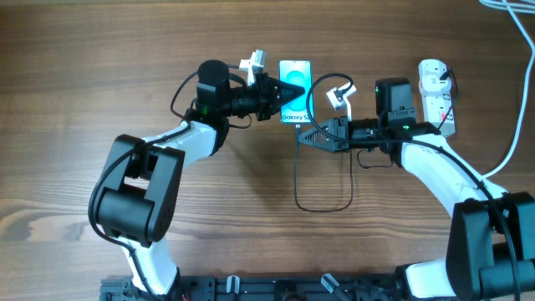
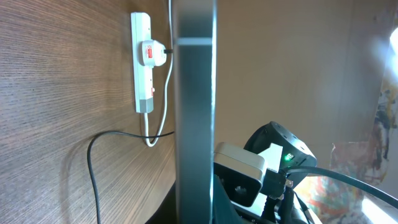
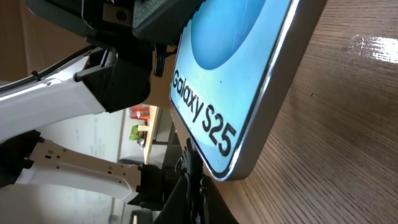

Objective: Plug charger to phone and switch on socket

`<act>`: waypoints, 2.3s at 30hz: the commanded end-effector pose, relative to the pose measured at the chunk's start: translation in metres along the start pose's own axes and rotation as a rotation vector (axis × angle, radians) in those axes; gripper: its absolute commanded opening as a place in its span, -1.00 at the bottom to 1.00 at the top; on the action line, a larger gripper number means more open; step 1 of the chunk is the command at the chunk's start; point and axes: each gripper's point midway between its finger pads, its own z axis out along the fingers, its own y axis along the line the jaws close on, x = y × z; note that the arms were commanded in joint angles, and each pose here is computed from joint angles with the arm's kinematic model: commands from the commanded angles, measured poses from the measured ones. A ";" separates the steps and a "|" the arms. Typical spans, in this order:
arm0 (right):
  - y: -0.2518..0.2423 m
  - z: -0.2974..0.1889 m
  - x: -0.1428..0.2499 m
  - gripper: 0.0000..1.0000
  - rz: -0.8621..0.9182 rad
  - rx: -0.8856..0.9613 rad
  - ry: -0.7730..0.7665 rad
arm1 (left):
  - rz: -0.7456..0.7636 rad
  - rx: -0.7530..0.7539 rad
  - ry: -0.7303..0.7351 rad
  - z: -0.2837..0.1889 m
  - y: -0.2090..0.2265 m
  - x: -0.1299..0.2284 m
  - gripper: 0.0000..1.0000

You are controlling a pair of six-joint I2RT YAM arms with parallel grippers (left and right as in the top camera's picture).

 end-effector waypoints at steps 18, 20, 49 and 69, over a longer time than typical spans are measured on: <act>-0.008 0.000 0.003 -0.92 0.049 0.002 0.004 | 0.059 0.020 0.034 0.008 -0.010 0.006 -0.92; -0.008 0.000 0.003 -0.91 0.049 0.002 0.004 | 0.058 0.020 0.034 0.008 -0.010 0.006 -0.92; -0.007 0.000 0.002 -0.91 0.033 0.001 0.001 | 0.083 0.019 0.017 0.002 -0.009 -0.001 -0.92; -0.008 0.000 0.002 -0.91 0.066 0.005 0.000 | 0.083 0.020 0.017 0.002 -0.009 -0.001 -0.92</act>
